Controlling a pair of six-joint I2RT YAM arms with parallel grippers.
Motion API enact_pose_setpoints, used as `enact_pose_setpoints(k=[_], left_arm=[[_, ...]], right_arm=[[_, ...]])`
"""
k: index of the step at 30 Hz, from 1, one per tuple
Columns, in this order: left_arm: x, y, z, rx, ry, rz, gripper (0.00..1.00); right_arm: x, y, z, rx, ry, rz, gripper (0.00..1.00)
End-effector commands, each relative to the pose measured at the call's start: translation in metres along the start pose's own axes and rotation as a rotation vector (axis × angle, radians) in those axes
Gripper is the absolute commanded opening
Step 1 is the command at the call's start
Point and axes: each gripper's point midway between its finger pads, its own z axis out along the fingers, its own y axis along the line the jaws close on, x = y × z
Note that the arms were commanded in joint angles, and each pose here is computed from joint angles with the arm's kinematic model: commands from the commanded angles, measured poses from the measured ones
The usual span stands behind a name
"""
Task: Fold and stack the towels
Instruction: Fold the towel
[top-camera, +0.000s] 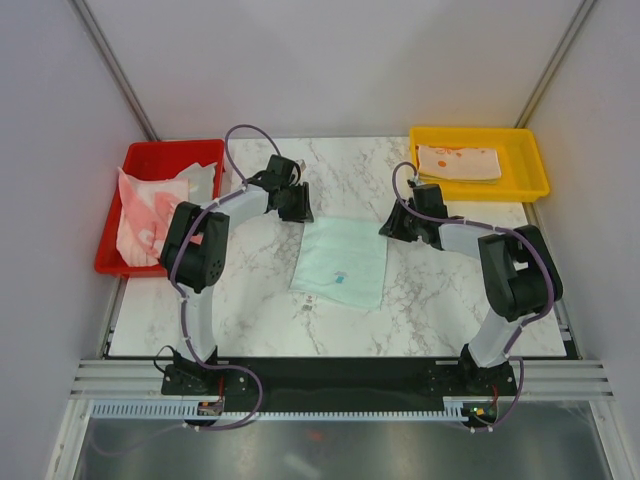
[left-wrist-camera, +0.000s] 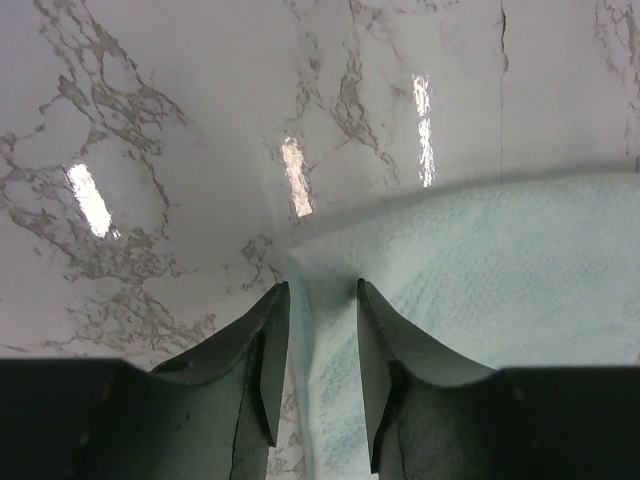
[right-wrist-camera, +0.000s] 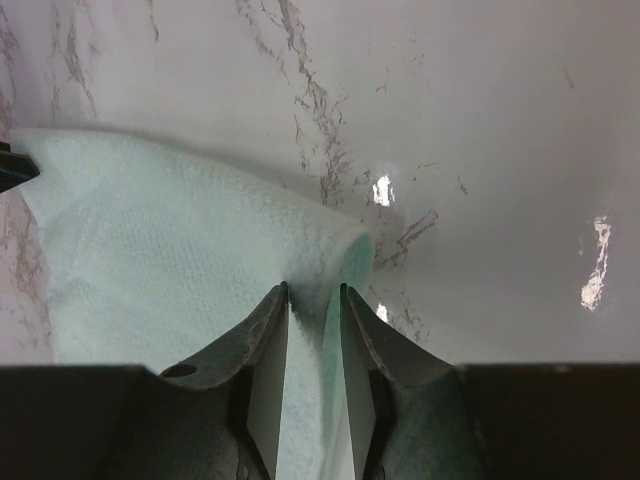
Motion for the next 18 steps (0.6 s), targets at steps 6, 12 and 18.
enact_pose_setpoints(k=[6, 12, 18], left_arm=[[-0.011, -0.009, 0.004, 0.048, -0.025, 0.038, 0.38], [-0.016, -0.013, 0.005, 0.074, -0.034, 0.034, 0.27], [-0.02, -0.018, -0.003, 0.107, -0.039, 0.032, 0.02]], right_arm=[[-0.022, 0.011, 0.004, -0.05, -0.08, 0.007, 0.34], [-0.021, 0.006, 0.005, -0.044, -0.078, 0.003, 0.3], [-0.028, 0.006, -0.005, -0.051, -0.087, -0.014, 0.0]])
